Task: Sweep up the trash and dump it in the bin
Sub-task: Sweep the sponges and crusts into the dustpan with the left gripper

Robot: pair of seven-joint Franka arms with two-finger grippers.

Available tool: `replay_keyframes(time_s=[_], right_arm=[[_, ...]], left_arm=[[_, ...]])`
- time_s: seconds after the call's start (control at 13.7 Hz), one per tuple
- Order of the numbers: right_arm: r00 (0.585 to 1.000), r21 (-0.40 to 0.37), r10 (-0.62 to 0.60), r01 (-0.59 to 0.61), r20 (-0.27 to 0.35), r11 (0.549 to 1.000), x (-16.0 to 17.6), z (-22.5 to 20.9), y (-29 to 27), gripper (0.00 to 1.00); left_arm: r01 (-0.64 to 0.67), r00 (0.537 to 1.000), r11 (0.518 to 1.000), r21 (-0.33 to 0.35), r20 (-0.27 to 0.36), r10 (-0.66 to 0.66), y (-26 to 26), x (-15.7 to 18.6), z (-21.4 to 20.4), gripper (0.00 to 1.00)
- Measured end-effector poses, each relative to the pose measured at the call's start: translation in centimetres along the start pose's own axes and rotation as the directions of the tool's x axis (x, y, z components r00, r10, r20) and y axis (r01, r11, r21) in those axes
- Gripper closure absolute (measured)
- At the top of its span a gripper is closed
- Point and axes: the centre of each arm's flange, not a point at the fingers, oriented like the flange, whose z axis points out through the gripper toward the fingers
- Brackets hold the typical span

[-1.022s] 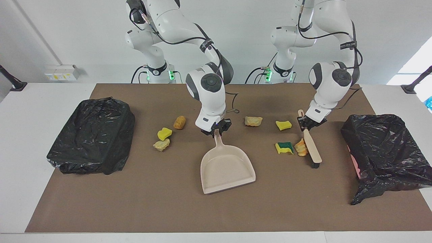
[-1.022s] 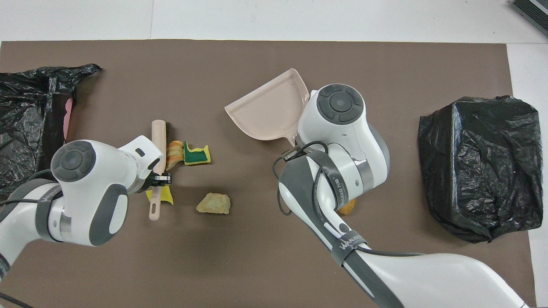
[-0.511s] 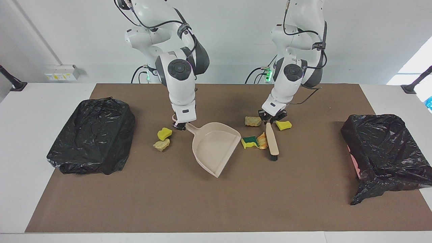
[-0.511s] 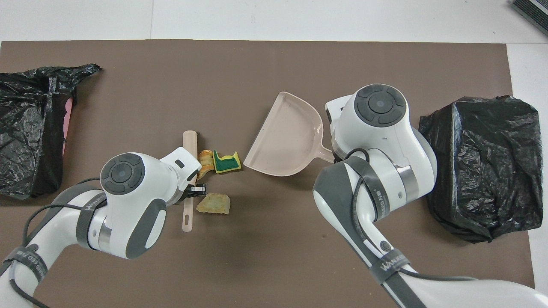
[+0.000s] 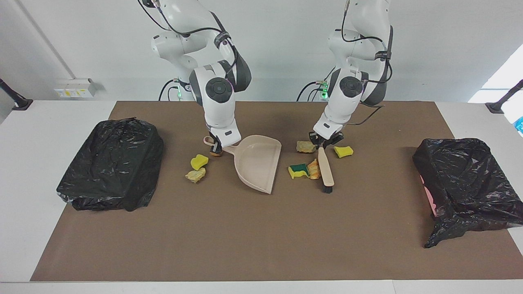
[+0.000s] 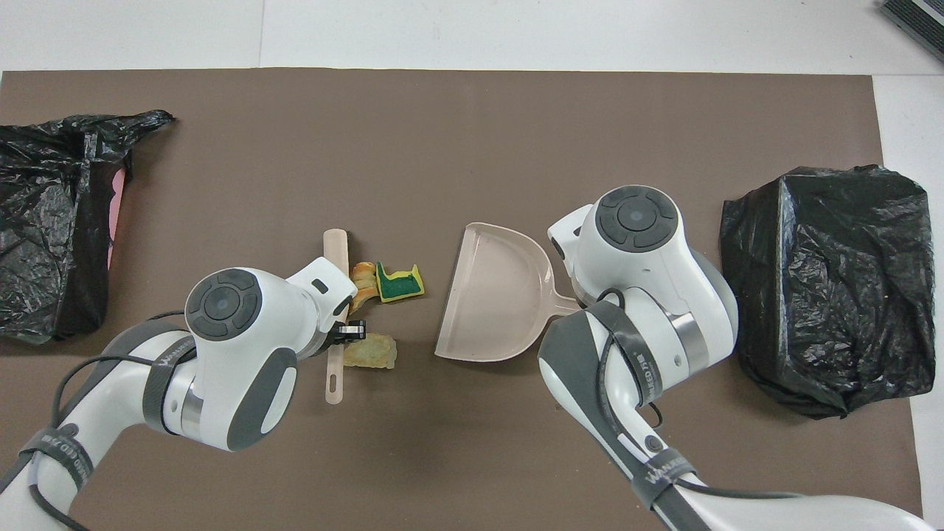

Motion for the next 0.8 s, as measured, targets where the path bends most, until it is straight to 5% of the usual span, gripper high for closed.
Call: replay_keyframes(time_s=[0.8], right_arm=[[1.000, -0.017, -0.024, 0.024, 0.000, 1.000, 3.1, 1.0, -1.9, 0.68]], left_arm=[[-0.009, 0.999, 0.992, -0.129, 0.037, 0.014, 13.4, -6.6, -1.4, 0.74]])
